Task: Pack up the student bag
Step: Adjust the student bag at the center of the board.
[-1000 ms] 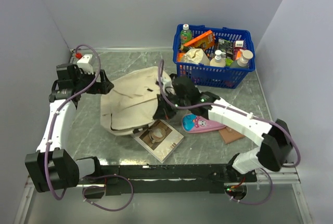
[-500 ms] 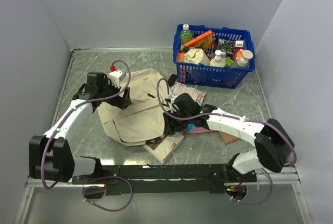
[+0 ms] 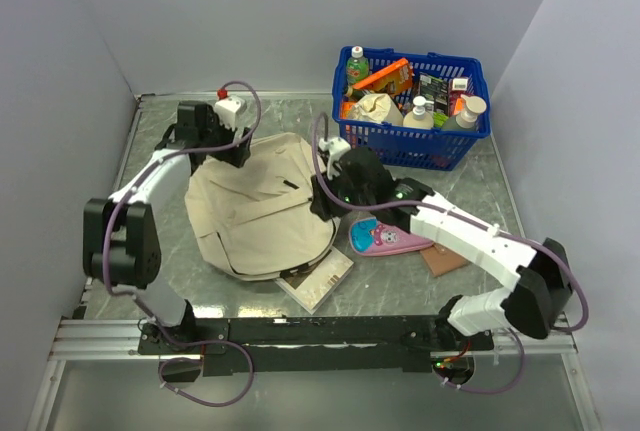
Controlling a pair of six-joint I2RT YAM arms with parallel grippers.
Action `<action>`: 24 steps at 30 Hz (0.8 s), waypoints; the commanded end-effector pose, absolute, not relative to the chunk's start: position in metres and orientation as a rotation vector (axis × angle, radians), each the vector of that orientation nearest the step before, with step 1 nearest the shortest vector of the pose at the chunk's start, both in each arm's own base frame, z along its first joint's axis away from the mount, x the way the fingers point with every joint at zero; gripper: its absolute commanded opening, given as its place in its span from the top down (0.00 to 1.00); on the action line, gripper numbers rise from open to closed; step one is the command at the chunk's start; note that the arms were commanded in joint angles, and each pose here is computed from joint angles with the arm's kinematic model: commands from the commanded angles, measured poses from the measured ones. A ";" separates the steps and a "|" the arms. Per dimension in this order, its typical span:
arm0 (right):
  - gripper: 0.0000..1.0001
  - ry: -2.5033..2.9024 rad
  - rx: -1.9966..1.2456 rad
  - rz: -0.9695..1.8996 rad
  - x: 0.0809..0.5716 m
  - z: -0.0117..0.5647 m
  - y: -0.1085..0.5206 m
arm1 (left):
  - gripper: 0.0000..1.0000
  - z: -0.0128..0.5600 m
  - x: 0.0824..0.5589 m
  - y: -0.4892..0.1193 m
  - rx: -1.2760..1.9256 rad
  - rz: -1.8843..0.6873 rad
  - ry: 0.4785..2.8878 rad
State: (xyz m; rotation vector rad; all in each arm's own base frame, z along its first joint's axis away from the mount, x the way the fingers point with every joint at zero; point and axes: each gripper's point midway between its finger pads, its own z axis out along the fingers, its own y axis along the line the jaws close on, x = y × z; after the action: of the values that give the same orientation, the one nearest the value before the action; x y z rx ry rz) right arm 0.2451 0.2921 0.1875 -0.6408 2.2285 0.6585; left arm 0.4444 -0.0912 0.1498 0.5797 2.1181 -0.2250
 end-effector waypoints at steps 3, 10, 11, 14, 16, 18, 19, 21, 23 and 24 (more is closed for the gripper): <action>0.45 2.220 -0.670 0.554 0.280 0.173 0.301 | 0.04 0.158 0.499 -0.075 0.643 -0.204 2.018; 0.45 2.247 -0.634 0.604 0.277 0.154 0.297 | 0.04 0.131 0.501 -0.074 0.783 -0.314 2.041; 0.45 2.250 -0.634 0.618 0.274 0.153 0.298 | 0.03 0.124 0.499 -0.074 0.793 -0.337 2.050; 0.45 2.255 -0.630 0.628 0.272 0.151 0.297 | 0.04 0.114 0.489 -0.072 0.827 -0.454 2.072; 0.46 2.261 -0.628 0.628 0.272 0.150 0.297 | 0.15 0.114 0.478 -0.070 0.838 -0.551 2.111; 0.46 2.272 -0.627 0.623 0.273 0.148 0.297 | 0.24 0.108 0.474 -0.065 0.856 -0.583 2.138; 0.46 2.278 -0.626 0.622 0.273 0.147 0.297 | 0.32 0.104 0.468 -0.059 0.848 -0.592 2.171; 0.47 2.284 -0.623 0.624 0.274 0.147 0.298 | 0.44 0.101 0.463 -0.051 0.844 -0.581 2.184; 0.50 2.278 -0.621 0.626 0.275 0.150 0.299 | 0.74 0.109 0.456 -0.040 0.826 -0.576 2.191; 0.50 2.268 -0.619 0.631 0.276 0.154 0.300 | 0.87 0.112 0.452 -0.036 0.822 -0.580 2.199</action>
State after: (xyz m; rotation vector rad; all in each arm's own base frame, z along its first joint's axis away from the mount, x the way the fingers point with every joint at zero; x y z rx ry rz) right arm 0.2671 0.2922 0.1327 -0.6427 2.3260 0.5898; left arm 0.4696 -0.0439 0.0905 0.7862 2.2186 -0.5311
